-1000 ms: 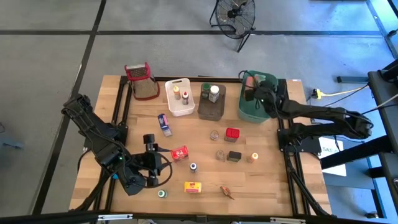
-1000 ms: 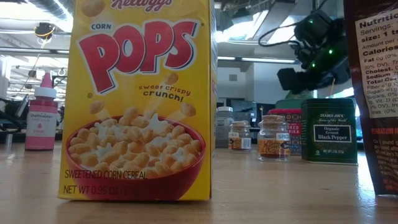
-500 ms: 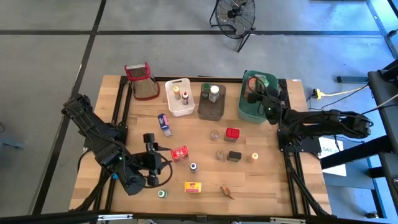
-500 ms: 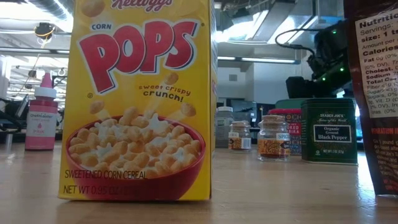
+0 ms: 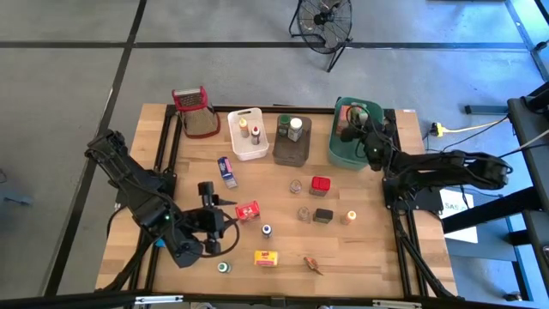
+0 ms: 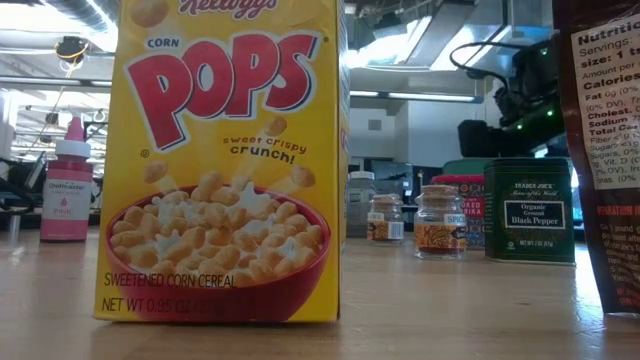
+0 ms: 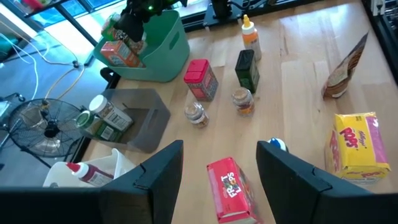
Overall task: Pick & Place Kitchen Items
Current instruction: Put the green cereal box into the green bin
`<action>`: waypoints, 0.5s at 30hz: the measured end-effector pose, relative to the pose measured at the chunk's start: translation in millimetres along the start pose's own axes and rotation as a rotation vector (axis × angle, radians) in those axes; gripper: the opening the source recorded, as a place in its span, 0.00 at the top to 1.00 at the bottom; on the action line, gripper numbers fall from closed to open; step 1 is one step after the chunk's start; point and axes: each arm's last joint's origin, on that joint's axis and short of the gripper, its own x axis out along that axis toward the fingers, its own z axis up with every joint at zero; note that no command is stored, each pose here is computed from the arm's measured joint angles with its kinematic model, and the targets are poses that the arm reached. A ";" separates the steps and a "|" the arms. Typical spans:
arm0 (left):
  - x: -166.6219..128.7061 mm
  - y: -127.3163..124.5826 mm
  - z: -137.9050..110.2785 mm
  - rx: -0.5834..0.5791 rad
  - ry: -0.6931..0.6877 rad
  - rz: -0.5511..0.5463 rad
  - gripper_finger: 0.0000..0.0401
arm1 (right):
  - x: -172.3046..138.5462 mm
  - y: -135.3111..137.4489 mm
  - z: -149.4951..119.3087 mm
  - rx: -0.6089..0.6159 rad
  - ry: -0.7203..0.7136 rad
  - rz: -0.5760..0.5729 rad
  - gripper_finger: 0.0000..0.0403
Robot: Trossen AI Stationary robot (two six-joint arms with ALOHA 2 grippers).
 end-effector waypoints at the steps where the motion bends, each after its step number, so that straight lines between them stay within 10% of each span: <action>1: 0.7 0.5 0.2 -0.002 0.001 0.002 0.51 | 1.0 0.4 -0.5 0.003 -0.002 -0.002 0.65; 15: 1.2 0.9 0.3 0.001 0.004 0.002 0.51 | 15.8 3.3 -16.0 0.018 0.016 -0.048 0.65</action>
